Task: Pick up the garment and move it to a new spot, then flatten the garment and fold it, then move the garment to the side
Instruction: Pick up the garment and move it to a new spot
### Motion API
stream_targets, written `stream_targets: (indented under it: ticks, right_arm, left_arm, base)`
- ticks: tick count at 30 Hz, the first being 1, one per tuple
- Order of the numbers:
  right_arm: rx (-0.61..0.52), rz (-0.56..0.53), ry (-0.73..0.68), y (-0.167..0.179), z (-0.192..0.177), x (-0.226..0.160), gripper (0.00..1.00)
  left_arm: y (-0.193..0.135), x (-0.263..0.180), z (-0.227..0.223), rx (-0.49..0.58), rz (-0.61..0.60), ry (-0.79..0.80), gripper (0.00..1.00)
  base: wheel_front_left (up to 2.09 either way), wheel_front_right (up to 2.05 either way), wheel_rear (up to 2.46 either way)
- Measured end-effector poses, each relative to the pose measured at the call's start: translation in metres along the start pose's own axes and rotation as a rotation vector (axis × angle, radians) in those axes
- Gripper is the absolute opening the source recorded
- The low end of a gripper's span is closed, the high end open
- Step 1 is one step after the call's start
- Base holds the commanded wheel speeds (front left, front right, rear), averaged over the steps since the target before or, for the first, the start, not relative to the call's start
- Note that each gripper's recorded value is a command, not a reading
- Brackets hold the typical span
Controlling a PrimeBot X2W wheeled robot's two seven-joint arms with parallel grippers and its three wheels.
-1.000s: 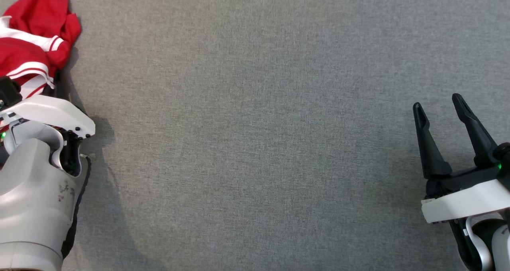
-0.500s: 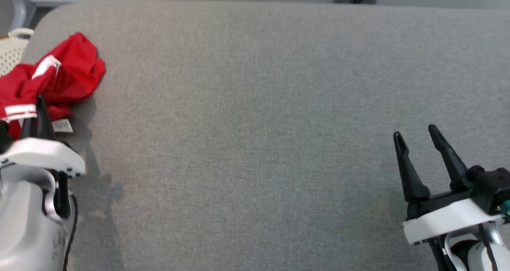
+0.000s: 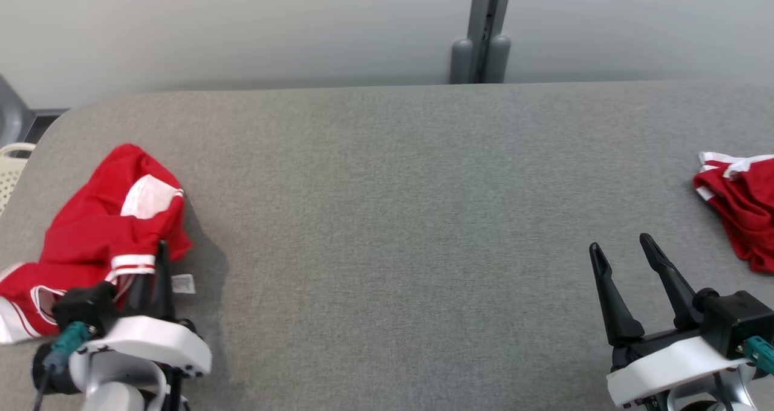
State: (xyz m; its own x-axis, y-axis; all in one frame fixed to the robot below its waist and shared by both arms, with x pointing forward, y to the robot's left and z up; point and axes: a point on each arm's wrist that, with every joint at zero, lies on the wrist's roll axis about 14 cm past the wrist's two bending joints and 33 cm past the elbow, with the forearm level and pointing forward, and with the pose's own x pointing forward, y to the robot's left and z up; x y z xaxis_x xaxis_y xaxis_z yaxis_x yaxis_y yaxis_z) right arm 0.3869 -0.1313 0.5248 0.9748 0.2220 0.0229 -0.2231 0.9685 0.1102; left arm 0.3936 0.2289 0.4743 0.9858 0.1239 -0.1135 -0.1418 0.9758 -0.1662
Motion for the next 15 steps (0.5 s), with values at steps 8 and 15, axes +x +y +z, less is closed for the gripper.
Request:
stream_targets:
  ticks: [8,15]
  right_arm:
    - [-0.004,-0.069,-0.032,-0.017,0.01,-0.022,1.0]
    - [0.014,-0.126,-0.022,-0.035,0.006,-0.028,1.0]
  left_arm:
    - [-0.071,-0.016,0.015,-0.013,-0.195,-0.013,0.0]
    - [-0.163,-0.005,0.03,-0.016,-0.474,-0.032,0.0]
  base:
    - [0.0,0.0,0.0]
    - [0.0,0.0,0.0]
